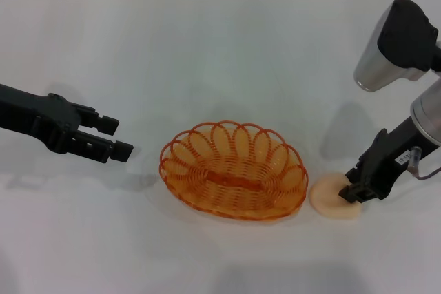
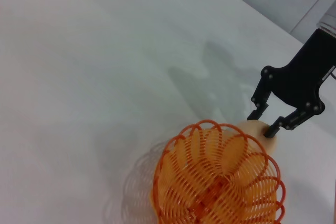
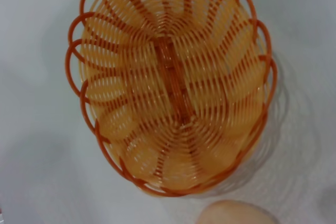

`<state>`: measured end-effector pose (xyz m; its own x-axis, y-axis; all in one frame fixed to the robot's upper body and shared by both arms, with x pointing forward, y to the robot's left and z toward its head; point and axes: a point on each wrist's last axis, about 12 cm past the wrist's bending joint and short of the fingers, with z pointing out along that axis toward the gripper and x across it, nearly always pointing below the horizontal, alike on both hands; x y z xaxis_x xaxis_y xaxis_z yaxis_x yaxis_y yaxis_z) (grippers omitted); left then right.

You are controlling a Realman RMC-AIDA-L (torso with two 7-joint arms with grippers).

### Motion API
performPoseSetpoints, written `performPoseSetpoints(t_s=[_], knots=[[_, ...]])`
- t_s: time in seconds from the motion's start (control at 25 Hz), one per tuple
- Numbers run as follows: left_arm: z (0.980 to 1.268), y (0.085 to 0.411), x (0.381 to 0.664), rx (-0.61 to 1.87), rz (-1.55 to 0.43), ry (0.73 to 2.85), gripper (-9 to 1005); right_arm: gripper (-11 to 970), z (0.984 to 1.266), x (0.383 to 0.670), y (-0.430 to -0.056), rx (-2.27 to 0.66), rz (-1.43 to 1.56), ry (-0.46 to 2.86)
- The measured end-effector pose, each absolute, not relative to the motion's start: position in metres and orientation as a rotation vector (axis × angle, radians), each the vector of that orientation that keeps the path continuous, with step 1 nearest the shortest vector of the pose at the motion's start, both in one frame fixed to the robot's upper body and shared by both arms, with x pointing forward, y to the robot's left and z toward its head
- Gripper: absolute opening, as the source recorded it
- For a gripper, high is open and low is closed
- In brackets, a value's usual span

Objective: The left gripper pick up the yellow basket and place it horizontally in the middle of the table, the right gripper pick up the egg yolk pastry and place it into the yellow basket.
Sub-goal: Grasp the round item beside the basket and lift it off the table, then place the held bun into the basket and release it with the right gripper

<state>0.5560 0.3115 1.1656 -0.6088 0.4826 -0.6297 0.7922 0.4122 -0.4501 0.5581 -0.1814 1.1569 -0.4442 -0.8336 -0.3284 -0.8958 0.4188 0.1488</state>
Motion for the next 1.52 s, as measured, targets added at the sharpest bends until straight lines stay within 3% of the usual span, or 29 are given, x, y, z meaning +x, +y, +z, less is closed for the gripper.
performPoseSetpoints(t_s=[0.2,0.4,0.6,1.2,1.52], knots=[[1.166,0.312,0.556,1.090,-1.045,2.269,787,336,1.158,0.557,-0.180,-1.535,0.467,2.467],[1.166,0.312,0.556,1.089,-1.046,2.268,786,145,1.161,0.557,-0.178,-1.532,0.490,2.460],[1.165,0.312,0.555,1.084,-1.047,2.270,786,96,1.168,0.559,-0.181,-1.505,0.505,2.447],[1.164,0.315,0.555,1.068,-1.035,2.271,786,37,1.212,0.563,-0.190,-1.460,0.472,2.362],[1.164,0.315,0.555,1.063,-1.033,2.270,787,36,1.223,0.563,-0.169,-1.533,0.487,2.306]])
